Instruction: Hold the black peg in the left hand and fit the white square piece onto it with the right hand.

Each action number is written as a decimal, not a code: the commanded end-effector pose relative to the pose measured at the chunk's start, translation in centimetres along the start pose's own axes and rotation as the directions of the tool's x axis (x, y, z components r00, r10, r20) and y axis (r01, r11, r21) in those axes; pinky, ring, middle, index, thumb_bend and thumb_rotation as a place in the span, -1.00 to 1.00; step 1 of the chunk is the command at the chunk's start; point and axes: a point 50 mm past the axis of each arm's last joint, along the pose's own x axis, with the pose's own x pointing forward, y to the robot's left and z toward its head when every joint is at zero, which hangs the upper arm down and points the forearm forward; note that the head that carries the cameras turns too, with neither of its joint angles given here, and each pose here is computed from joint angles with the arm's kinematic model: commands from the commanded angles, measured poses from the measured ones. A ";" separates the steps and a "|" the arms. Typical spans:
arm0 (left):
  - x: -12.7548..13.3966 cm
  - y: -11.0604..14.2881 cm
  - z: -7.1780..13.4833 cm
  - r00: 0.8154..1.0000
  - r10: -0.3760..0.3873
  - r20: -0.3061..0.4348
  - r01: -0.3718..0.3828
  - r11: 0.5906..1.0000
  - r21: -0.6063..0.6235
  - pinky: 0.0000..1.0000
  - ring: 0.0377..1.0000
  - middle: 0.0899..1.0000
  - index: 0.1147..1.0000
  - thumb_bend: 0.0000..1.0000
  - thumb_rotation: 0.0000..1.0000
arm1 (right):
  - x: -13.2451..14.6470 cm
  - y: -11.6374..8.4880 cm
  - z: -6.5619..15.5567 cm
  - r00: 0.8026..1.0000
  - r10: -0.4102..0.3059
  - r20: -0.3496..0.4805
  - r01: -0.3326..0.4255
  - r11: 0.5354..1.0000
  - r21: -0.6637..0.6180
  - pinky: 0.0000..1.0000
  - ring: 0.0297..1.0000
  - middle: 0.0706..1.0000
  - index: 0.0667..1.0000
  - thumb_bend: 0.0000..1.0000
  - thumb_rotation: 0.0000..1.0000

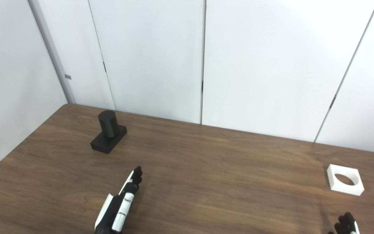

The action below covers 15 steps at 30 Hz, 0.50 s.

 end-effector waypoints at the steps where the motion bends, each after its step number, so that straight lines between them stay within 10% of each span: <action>1: 0.0 -1.9 0.1 0.999 -0.042 -0.027 0.043 0.998 0.035 0.99 1.00 1.00 1.00 0.08 0.86 | 0.3 -0.1 -0.1 1.000 0.001 0.004 -0.001 1.000 -0.007 1.00 1.00 1.00 1.00 0.44 1.00; 8: 0.0 -1.0 1.7 0.994 0.104 -0.020 -0.100 0.985 0.141 0.80 0.87 0.94 0.99 0.22 0.08 | 0.4 0.0 -0.2 1.000 0.004 0.006 -0.004 1.000 0.016 1.00 1.00 1.00 1.00 0.52 1.00; 15: 0.3 3.1 5.2 0.980 0.201 0.003 -0.195 0.947 0.254 0.72 0.86 0.90 0.99 0.32 -0.07 | 0.3 0.0 -0.1 1.000 0.002 0.012 -0.003 1.000 0.015 1.00 1.00 1.00 1.00 0.51 1.00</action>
